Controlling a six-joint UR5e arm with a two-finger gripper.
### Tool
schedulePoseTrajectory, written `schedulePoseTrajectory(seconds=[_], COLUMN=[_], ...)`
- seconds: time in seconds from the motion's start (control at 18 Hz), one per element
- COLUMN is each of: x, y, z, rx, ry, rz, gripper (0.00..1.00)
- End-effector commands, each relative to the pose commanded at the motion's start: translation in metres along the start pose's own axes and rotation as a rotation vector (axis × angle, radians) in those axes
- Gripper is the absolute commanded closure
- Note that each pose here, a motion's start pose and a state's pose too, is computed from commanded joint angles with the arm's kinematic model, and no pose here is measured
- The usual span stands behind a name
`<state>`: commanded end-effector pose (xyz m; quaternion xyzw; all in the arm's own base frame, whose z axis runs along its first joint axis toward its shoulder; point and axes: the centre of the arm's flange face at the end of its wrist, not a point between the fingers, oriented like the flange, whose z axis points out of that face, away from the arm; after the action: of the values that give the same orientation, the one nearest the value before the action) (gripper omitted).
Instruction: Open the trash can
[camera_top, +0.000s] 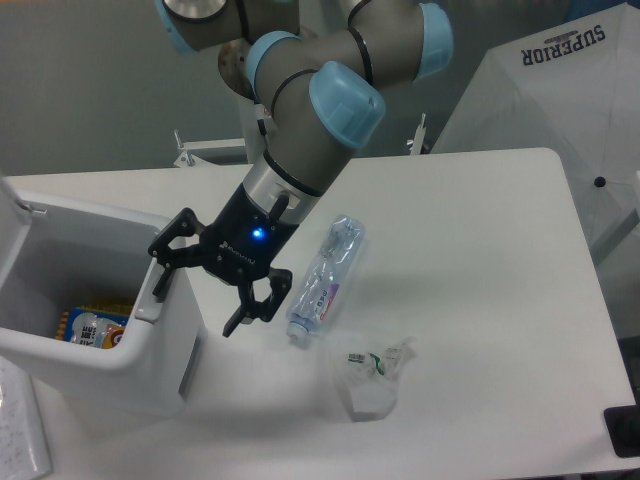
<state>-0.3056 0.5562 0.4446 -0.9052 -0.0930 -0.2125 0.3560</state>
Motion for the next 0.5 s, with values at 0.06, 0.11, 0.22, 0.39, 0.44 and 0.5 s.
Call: schedulePoseTrajectory(seconds=[0.06, 0.11, 0.22, 0.39, 0.44, 0.5], x=[-0.002, -0.006, -0.013, -0.053, -0.065, -0.077], y=[-0.004, -0.009, -0.014, -0.006, -0.002, 0.003], z=[-0.007, -0.018, -0.062, -0.123, -0.133, -0.142], rx=[0.011, 0.027, 0.078, 0.146, 0.152, 0.155], ry=[-0.009, -0.023, -0.080, -0.171, -0.190, -0.207], rz=[0.004, 0.003, -0.001, -0.035, -0.030, -0.012], gripper=[0.00, 0.00, 0.00, 0.00, 0.00, 0.00])
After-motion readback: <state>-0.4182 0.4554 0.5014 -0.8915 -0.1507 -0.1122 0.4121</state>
